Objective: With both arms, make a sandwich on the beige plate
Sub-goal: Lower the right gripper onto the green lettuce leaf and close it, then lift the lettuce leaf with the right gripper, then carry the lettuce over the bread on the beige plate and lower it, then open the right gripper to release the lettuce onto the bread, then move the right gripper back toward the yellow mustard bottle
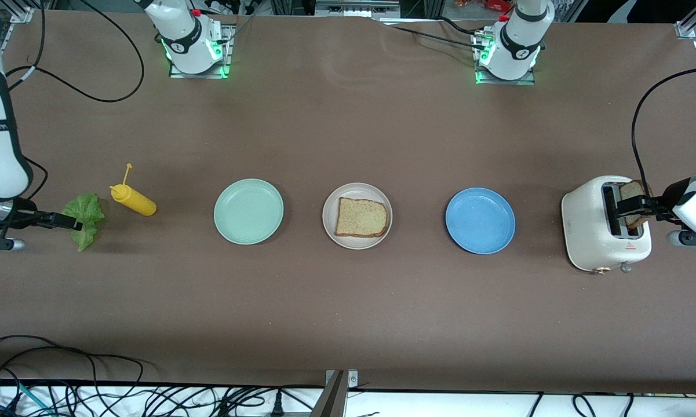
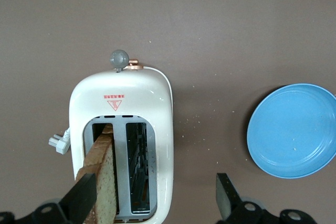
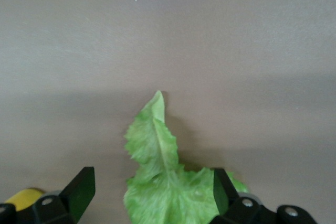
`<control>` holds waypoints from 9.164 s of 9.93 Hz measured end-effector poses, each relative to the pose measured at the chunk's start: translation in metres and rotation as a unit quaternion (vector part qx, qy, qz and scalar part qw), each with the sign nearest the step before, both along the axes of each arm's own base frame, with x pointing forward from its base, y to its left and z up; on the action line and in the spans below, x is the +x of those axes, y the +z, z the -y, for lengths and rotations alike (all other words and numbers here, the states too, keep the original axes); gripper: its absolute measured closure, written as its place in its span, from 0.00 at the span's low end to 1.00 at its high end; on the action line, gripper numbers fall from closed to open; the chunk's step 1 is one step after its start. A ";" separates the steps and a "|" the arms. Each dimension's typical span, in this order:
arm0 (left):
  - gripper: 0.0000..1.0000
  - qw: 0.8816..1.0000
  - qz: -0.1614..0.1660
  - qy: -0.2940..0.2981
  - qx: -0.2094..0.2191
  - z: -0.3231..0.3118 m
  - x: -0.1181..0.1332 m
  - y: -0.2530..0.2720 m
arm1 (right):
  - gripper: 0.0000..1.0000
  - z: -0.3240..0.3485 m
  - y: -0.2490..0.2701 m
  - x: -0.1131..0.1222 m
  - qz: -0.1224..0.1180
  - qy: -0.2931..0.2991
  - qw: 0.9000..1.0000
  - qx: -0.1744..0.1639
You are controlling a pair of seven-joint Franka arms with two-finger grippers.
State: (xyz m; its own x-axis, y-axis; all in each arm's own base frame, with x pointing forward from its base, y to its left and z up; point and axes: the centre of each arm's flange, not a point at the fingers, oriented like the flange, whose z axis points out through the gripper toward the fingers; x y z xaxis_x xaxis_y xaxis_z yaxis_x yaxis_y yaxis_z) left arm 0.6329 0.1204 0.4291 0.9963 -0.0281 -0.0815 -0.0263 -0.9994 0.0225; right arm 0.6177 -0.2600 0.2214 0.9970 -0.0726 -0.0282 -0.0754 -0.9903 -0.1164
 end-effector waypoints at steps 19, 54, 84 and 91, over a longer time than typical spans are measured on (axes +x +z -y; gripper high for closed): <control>0.00 1.000 -0.003 -0.001 -0.001 0.001 0.000 -0.002 | 0.93 0.003 0.025 0.005 0.022 0.031 0.997 -0.067; 0.00 1.000 -0.008 -0.003 -0.003 0.003 0.001 -0.007 | 0.94 -0.725 0.035 -0.006 -0.053 -0.295 0.940 0.165; 0.00 1.000 -0.012 0.000 0.015 -0.011 -0.002 -0.008 | 0.00 -0.448 0.231 0.064 0.034 -0.130 0.983 -0.123; 0.00 1.000 -0.016 0.024 0.014 -0.046 -0.011 -0.008 | 0.00 -0.265 0.239 0.067 -0.024 -0.004 0.994 -0.109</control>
State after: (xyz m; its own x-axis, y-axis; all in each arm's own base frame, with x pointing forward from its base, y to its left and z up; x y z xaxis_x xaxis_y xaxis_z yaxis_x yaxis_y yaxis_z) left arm 0.6218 0.1660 0.4207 0.9934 0.0216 -0.1126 0.0211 -0.9998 -0.0056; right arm 0.6847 0.0054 0.4609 0.9943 -0.0899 -0.0576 -0.0836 -0.9909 0.1051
